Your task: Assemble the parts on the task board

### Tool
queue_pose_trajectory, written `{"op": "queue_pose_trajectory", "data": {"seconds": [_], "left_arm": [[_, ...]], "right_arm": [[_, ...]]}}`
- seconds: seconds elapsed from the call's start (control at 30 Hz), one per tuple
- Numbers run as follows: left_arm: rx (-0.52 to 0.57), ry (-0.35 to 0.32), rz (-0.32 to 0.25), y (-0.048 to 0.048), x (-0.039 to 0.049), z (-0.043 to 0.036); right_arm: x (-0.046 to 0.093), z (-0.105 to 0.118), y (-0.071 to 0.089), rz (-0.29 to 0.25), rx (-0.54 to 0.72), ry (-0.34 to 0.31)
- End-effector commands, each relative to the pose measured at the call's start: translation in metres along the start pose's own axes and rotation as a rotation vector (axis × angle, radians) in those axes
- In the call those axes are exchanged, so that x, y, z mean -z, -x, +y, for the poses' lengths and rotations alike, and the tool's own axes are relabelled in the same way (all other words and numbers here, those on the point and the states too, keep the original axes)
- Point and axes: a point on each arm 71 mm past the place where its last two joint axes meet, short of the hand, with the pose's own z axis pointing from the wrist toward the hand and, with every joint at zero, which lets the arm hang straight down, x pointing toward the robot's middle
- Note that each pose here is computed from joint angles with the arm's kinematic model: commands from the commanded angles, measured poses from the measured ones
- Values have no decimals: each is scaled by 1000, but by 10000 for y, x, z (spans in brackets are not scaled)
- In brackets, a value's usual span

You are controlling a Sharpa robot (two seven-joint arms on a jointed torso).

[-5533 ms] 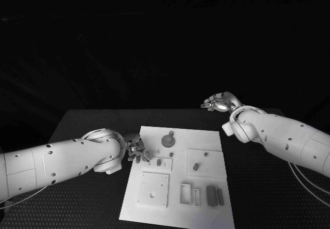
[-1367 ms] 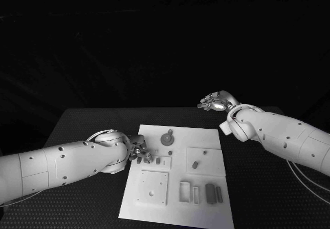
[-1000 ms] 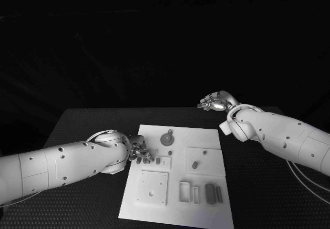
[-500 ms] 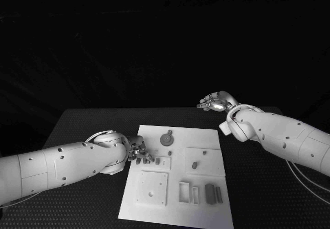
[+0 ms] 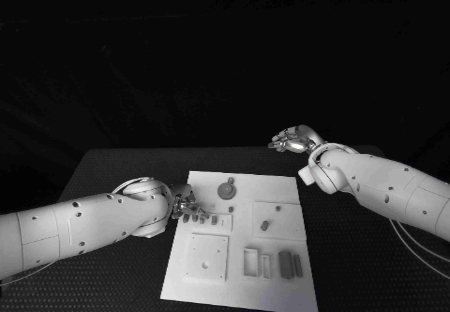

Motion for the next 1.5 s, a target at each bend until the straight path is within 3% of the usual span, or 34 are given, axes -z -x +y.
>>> {"op": "queue_pose_trajectory", "data": {"seconds": [0.03, 0.23, 0.33, 0.47, 0.6, 0.83, 1.03, 1.17, 1.5], "left_arm": [[58, -22, -12, 25, 14, -19], [277, -45, -12, 169, 23, -35], [335, -85, -51, 260, 36, -69], [352, -158, -111, 322, 42, -115], [256, -313, -202, 379, 39, -261], [89, -439, -234, 322, -11, -434], [-8, -524, -305, 257, -58, -506], [-74, -559, -320, 188, -76, -563], [-230, -599, -289, -3, -146, -722]], "right_arm": [[4, 3, -11, 12, 6, 12], [5, -2, -6, 10, 6, 11], [5, -2, -7, 10, 6, 11], [7, -6, -5, 10, 6, 10], [12, -19, 10, 9, 7, 8], [10, -14, -1, 12, 5, 9], [10, -9, -10, 14, 4, 10], [11, -12, -9, 13, 4, 9], [11, -4, -22, 15, 3, 11]]}}
